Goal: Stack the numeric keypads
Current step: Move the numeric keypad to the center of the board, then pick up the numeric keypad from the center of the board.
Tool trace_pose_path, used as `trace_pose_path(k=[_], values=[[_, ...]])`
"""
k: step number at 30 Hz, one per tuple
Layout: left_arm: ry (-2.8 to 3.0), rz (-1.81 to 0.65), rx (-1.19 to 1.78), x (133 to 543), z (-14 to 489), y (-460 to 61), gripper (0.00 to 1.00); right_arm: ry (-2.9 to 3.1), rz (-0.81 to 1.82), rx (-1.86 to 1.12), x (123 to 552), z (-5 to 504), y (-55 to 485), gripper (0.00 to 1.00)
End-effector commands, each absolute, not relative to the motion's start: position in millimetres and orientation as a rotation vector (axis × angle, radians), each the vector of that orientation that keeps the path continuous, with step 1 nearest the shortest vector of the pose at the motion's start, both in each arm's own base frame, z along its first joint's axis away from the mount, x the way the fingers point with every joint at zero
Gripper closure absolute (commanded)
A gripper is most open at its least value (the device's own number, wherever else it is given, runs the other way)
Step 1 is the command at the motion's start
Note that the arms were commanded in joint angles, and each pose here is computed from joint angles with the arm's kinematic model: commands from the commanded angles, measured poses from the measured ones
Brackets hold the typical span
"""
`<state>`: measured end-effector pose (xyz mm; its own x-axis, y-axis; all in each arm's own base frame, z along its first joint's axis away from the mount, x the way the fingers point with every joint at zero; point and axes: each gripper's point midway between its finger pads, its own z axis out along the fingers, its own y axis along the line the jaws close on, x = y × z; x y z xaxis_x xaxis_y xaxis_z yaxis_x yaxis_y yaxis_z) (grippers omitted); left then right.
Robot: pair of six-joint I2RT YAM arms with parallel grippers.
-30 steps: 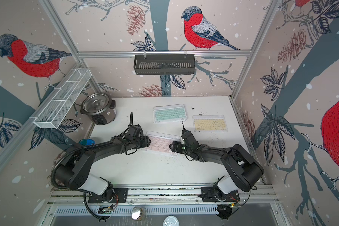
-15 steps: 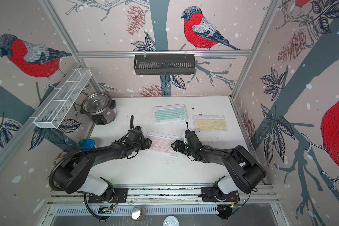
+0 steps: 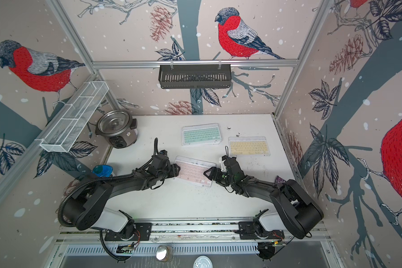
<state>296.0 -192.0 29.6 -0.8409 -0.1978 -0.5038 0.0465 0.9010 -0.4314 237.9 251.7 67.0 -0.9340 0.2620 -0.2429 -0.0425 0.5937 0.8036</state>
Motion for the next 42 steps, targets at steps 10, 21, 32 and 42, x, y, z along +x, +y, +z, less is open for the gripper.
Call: trace_pose_path(k=[10, 21, 32, 42], values=[[2.685, -0.858, -0.099, 242, 27, -218, 0.34, 2.386, 1.398, 0.094, 249, 86, 260, 0.23], [2.683, -0.832, -0.114, 242, 31, -213, 0.34, 2.550, 0.893, 0.102, 279, 54, 217, 0.22], [2.695, -0.821, -0.101, 245, 29, -215, 0.34, 2.587, 0.715, 0.062, 282, 30, 202, 0.21], [2.700, -0.835, -0.099, 245, 26, -218, 0.34, 2.611, 0.875, -0.098, 261, 34, 247, 0.21]])
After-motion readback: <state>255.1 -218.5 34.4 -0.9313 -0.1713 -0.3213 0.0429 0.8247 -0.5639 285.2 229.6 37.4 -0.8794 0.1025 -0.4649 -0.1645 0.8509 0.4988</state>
